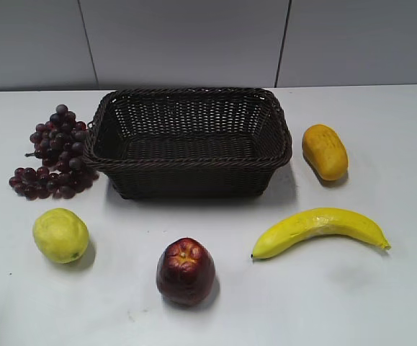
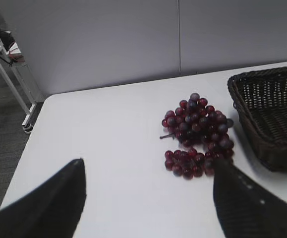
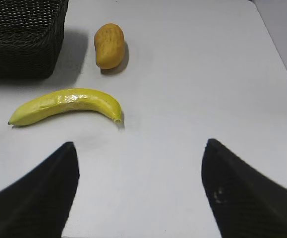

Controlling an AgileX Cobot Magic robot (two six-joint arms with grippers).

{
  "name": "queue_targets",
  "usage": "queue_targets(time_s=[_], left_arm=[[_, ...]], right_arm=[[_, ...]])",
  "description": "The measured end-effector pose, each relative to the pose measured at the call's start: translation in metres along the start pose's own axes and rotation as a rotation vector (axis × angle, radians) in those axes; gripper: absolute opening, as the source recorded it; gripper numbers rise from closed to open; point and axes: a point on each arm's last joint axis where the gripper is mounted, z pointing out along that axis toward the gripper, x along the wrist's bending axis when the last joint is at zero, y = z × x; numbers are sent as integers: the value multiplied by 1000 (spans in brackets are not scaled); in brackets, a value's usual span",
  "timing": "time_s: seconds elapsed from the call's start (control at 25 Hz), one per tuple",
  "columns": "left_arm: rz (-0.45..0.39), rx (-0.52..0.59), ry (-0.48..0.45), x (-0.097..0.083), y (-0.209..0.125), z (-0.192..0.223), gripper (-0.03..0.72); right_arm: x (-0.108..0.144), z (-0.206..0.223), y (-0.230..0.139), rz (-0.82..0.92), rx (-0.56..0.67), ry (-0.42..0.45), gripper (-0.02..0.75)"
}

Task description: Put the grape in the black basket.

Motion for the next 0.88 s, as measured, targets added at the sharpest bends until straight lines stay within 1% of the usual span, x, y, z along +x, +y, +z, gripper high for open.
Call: queue_targets(time_s=[0.24,0.52,0.68,0.76,0.88], left_arm=[[-25,107,-8,8,43,64,593],[-121,262,-72,11,82,149,592],[-120,335,-109,5,88,191,594],[-126,384,-134,-2,84,213,594],[-162,500,-179,-12,67,246,594]], right_arm=[[0,0,0,0,0,0,585],[0,0,0,0,0,0,585],[0,0,0,0,0,0,585],[0,0,0,0,0,0,585],[0,0,0,0,0,0,585]])
